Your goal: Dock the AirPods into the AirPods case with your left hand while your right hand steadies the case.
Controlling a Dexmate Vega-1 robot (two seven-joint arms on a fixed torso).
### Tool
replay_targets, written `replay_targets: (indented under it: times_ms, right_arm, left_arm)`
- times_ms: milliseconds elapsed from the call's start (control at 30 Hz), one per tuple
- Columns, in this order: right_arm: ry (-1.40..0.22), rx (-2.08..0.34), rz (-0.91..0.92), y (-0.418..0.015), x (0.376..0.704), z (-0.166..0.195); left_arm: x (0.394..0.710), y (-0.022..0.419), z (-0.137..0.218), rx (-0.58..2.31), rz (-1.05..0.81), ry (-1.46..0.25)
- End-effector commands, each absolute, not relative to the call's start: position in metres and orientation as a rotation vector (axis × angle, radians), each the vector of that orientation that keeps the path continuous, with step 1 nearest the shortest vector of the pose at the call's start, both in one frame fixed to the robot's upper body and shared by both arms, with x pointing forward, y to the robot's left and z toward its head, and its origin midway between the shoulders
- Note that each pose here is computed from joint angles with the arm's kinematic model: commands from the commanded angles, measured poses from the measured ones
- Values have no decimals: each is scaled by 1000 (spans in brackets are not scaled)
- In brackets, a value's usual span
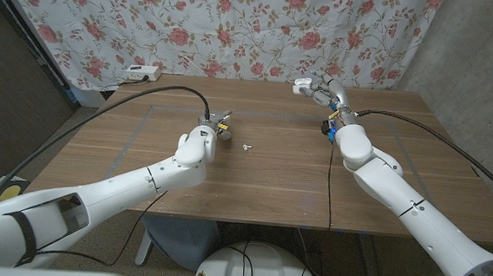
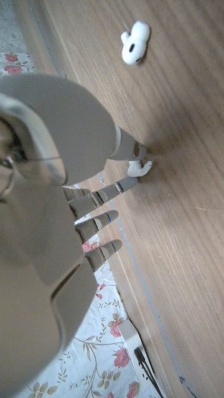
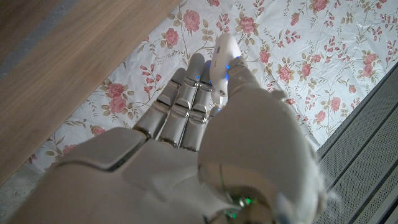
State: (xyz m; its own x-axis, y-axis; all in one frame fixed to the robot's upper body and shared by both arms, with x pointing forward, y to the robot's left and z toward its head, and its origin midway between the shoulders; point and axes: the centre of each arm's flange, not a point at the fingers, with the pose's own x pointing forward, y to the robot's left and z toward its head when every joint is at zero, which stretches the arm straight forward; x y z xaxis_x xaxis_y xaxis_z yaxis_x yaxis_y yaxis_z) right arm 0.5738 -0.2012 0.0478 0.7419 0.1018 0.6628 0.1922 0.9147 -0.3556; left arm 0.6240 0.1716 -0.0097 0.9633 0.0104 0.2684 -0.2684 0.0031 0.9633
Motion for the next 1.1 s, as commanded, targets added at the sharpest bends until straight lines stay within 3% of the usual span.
replay_targets:
  times_ms: [33, 1100]
  right_arm:
    - [-738, -424, -53, -200, 574, 48]
    - [-741, -426, -55, -198, 574, 48]
  left_arm:
    - [625, 171, -11, 1556, 214, -209]
    - [623, 174, -13, 1501, 227, -275]
